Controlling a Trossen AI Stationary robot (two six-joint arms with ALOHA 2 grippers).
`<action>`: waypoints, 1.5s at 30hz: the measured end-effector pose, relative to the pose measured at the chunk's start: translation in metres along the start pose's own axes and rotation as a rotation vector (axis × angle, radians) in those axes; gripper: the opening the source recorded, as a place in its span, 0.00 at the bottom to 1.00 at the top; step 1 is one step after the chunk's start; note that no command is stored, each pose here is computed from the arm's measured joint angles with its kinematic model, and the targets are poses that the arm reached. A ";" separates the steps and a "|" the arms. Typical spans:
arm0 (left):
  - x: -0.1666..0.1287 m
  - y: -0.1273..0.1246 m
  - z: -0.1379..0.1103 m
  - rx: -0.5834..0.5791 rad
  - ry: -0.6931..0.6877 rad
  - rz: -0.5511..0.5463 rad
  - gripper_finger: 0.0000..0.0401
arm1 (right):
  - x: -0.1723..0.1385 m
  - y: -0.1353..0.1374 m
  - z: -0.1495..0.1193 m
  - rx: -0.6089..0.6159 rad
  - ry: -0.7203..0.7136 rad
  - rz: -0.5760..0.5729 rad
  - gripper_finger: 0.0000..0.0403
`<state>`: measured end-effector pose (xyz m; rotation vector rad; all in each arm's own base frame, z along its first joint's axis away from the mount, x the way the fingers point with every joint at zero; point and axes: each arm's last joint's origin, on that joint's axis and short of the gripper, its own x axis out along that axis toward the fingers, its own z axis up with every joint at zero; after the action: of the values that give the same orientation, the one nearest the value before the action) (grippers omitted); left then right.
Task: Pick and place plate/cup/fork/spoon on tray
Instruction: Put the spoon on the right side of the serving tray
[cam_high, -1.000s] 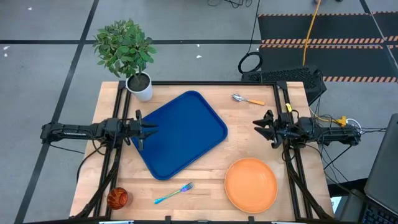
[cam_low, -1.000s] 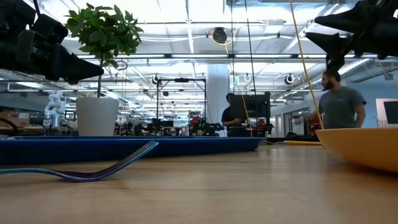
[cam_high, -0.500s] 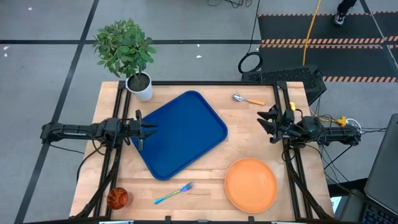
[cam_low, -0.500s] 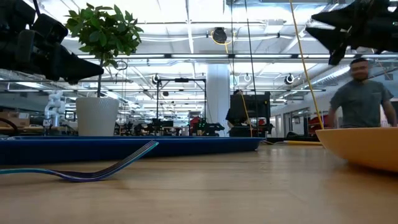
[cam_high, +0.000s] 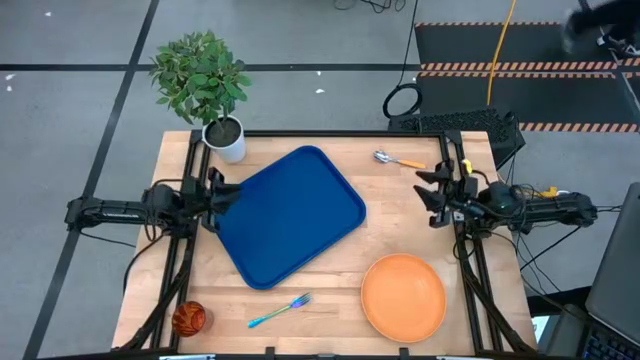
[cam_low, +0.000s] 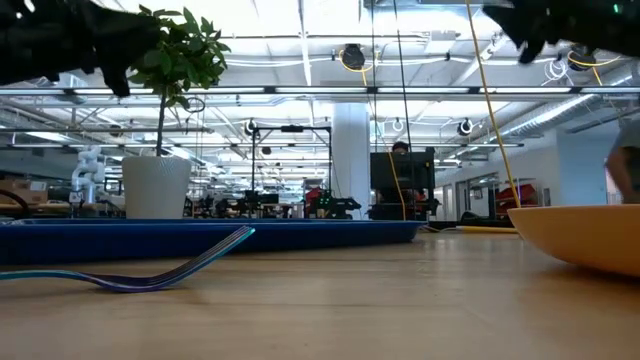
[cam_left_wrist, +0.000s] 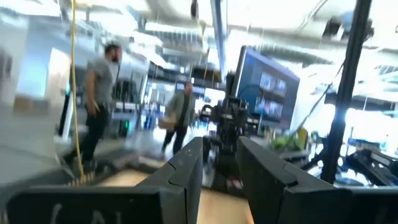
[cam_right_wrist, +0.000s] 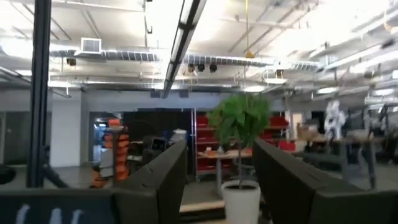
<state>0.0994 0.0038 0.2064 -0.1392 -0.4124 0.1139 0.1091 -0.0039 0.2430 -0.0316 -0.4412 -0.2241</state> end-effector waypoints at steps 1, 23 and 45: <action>0.000 0.000 0.002 0.028 -0.024 -0.002 0.26 | 0.008 0.001 0.006 -0.024 0.016 0.001 0.45; 0.000 0.000 -0.004 0.064 0.041 0.003 0.26 | 0.143 0.008 -0.004 -0.235 0.739 -0.074 0.45; -0.003 0.012 -0.013 0.141 0.118 0.380 0.26 | 0.144 -0.025 -0.061 -0.515 1.067 -0.344 0.45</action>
<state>0.1008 0.0141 0.1919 -0.0836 -0.2548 0.5059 0.2559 -0.0632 0.2489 -0.3258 0.6903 -0.6408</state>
